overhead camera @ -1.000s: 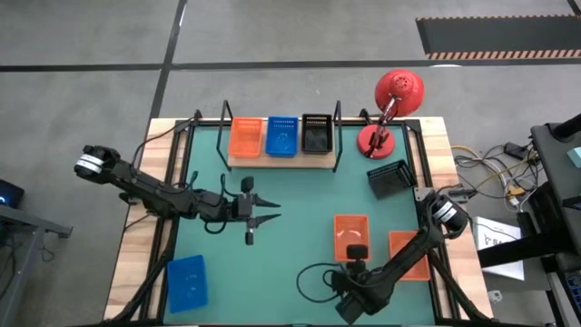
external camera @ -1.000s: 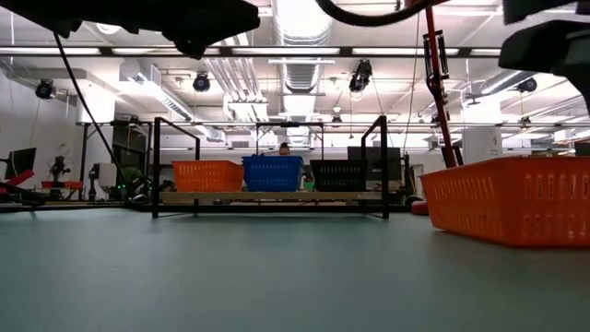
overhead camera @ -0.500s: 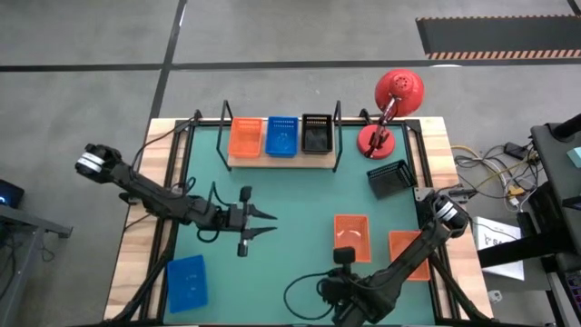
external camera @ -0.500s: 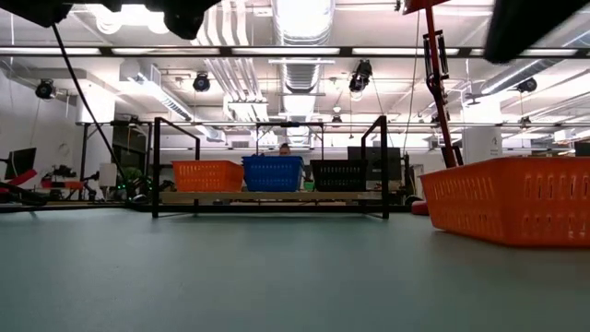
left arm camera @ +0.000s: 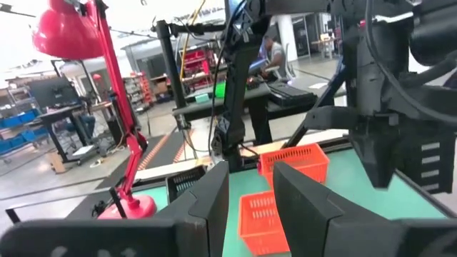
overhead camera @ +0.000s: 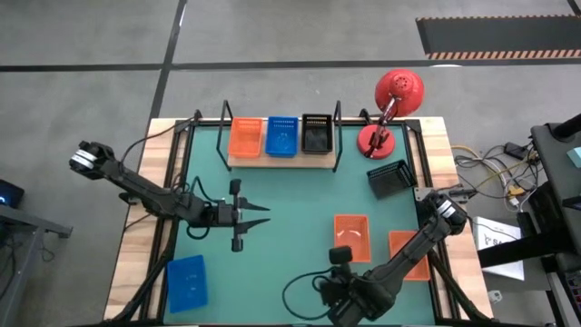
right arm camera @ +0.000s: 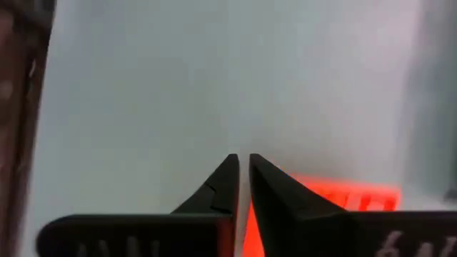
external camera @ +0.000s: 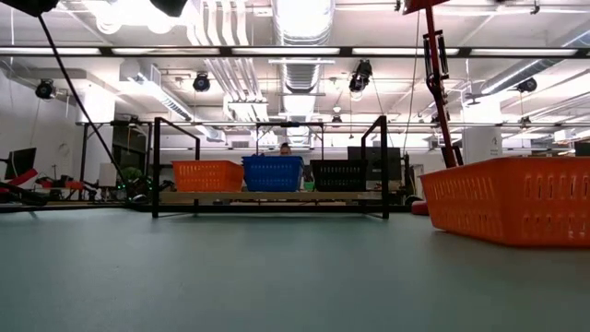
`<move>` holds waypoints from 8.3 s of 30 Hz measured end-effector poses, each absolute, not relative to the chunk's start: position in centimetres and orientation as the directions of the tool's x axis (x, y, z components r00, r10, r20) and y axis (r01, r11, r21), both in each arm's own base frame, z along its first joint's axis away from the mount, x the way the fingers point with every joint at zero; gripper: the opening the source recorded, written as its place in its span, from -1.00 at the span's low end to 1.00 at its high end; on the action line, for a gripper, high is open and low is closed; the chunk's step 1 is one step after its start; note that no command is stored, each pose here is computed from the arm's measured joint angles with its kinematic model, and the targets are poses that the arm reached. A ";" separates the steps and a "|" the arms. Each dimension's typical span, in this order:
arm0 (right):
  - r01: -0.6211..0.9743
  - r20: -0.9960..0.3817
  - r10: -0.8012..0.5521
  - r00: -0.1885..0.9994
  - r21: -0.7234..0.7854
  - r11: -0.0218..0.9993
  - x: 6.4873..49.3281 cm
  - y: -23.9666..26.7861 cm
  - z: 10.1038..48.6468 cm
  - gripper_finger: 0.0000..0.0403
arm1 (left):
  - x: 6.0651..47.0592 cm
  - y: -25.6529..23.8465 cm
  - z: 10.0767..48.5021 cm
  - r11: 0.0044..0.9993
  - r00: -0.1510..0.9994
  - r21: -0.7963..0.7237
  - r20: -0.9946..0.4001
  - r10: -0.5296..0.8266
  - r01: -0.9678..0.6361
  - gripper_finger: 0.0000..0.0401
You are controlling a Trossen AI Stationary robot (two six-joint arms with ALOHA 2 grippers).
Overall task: Stack baskets on shelf by color
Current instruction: Stack the left orange basket on top of the orange basket on the shelf
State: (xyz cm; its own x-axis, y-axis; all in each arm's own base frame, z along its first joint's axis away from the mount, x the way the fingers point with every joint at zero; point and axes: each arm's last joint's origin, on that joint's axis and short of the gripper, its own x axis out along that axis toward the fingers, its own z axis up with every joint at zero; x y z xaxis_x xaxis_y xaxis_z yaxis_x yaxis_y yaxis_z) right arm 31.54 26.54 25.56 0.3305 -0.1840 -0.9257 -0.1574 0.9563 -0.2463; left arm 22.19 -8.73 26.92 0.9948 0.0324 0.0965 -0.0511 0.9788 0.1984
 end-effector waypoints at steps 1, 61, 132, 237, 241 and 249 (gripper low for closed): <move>-0.156 -0.943 -0.176 0.282 -0.226 0.961 31.2 26.4 25.5 -0.82 | 22.2 -8.7 26.9 0.979 0.995 0.198 0.093 0.032 -0.050 -0.53; 0.172 -0.555 -0.354 0.753 -0.354 0.919 36.8 11.8 26.0 -0.96 | 14.3 -4.1 27.8 0.857 0.919 0.358 0.275 0.284 -0.372 -0.53; 0.276 -0.362 -0.416 0.834 -0.378 0.884 52.9 -10.0 21.5 -0.96 | 13.6 -3.8 28.0 0.823 0.909 0.408 0.301 0.288 -0.395 -0.53; -0.020 -0.227 -0.064 0.972 -0.349 0.937 25.0 4.6 22.0 -0.83 | 18.6 -5.5 25.9 0.936 0.928 0.071 0.175 0.329 -0.345 -0.58; -0.024 -0.214 -0.055 0.975 -0.349 0.937 24.2 4.4 22.0 -0.83 | 19.8 -5.3 26.9 0.924 0.935 0.140 0.047 0.352 -0.355 -0.72; -0.036 -0.225 -0.049 0.973 -0.356 0.934 22.8 4.1 21.6 -0.83 | 19.9 -4.4 30.1 0.918 0.874 0.211 -0.295 0.386 -0.335 -0.89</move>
State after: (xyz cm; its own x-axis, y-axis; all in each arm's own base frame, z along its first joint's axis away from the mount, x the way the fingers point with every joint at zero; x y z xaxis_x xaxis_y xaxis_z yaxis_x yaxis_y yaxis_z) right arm 22.81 4.14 21.61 0.9731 -0.0487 -0.2254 -0.0357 0.9339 -0.3559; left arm 19.85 -4.44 30.15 0.8739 0.3862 -0.2950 -0.3347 0.9184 0.2108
